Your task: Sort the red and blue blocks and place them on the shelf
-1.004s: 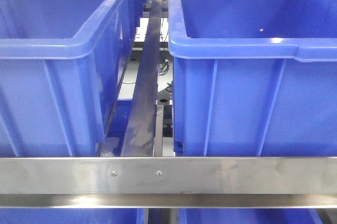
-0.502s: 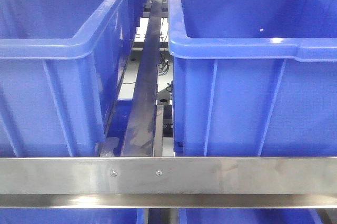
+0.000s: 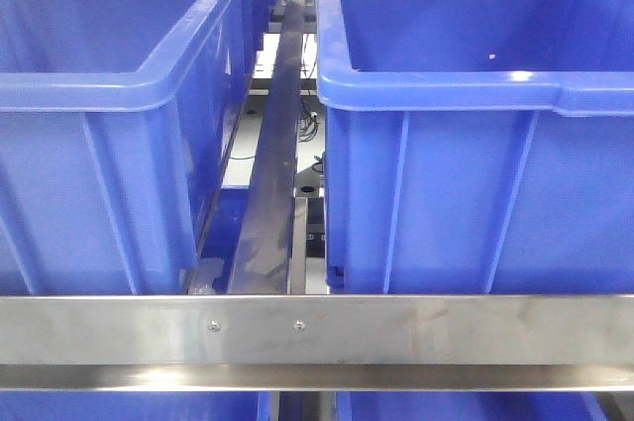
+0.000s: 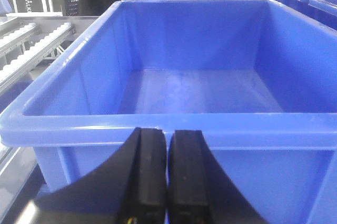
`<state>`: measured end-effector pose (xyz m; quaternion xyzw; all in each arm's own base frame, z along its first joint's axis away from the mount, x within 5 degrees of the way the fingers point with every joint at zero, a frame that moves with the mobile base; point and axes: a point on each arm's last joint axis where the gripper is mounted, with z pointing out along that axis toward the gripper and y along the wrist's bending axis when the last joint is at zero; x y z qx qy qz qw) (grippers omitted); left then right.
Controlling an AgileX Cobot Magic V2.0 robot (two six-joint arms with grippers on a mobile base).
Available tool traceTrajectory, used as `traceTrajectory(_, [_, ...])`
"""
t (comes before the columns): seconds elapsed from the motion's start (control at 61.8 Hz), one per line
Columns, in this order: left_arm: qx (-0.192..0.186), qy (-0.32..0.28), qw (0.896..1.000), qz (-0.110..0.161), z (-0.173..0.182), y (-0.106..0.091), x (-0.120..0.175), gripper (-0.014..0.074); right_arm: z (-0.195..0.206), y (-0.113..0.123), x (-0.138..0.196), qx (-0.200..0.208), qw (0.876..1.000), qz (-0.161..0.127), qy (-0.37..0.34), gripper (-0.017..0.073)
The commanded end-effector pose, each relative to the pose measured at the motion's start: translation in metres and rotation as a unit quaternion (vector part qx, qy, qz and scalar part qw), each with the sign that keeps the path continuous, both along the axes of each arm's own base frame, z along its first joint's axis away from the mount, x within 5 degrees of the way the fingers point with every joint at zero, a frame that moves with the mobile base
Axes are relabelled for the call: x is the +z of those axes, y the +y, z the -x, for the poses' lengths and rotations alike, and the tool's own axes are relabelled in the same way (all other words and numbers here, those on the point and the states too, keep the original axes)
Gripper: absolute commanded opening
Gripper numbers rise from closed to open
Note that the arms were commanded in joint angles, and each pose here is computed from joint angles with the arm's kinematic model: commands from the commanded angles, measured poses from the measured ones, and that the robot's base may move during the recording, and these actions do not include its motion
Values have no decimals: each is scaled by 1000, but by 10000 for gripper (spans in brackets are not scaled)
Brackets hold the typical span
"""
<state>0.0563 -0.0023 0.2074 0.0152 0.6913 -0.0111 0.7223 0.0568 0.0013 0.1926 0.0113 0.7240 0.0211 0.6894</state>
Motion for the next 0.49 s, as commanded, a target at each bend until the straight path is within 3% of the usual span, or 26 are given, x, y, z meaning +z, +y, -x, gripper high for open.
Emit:
traceTrajectory(0.0, [4,-35,999,4,1,1,-1,122,3,-1,17,-5,998,-1,-62,68])
traceTrajectory(0.469, [4,-35,999,4,1,1,-1,122,3,-1,17,-5,998,-1,-62,68])
